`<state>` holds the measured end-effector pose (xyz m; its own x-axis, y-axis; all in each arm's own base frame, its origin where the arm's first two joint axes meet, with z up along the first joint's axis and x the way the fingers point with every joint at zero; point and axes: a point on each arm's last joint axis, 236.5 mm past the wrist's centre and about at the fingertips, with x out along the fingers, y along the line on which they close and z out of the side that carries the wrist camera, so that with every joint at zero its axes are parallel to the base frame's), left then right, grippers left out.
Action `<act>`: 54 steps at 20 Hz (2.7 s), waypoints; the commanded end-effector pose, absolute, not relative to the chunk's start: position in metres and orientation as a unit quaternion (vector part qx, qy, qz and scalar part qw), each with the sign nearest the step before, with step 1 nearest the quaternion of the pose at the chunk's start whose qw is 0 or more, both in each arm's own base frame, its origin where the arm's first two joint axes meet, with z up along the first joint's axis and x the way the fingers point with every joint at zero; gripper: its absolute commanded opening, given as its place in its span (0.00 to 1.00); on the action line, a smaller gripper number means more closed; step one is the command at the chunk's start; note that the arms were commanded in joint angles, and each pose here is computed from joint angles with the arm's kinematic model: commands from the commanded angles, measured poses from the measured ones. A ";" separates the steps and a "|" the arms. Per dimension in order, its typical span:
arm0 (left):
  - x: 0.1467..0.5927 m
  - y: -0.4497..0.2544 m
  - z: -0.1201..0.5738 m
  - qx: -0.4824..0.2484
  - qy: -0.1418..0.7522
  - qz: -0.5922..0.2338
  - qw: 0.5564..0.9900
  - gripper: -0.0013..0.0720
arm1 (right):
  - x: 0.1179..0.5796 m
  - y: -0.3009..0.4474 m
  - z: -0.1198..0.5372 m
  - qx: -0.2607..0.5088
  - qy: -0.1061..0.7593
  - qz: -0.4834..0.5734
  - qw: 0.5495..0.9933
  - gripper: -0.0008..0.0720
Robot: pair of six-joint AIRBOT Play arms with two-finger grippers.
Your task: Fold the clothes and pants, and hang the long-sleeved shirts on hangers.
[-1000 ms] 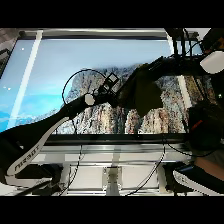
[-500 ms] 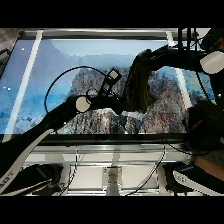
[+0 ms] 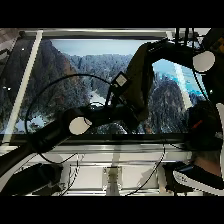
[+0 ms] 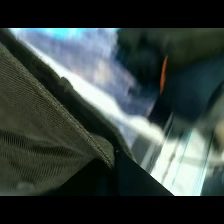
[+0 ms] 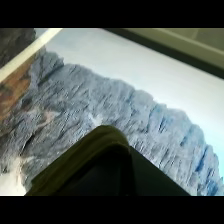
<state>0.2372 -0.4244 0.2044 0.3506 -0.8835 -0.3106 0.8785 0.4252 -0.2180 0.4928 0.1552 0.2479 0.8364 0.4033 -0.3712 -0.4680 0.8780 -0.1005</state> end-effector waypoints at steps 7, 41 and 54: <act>0.393 -0.294 0.306 0.002 0.061 -0.341 0.938 0.02 | 0.519 0.167 0.309 0.060 0.061 0.218 0.972 0.05; 0.336 -0.326 0.052 0.263 0.457 -0.445 0.724 0.03 | 0.399 0.075 0.068 0.102 0.686 0.086 0.715 0.05; 0.270 -0.311 0.048 0.303 0.526 -0.471 0.639 0.36 | 0.416 0.068 0.093 0.091 0.654 0.079 0.747 0.56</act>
<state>0.2768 -0.3154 0.0432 0.0127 -0.2963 -0.9550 0.9193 0.3791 -0.1054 0.4018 0.0707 0.0788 0.0619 0.2454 -0.9675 0.0085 0.9691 0.2463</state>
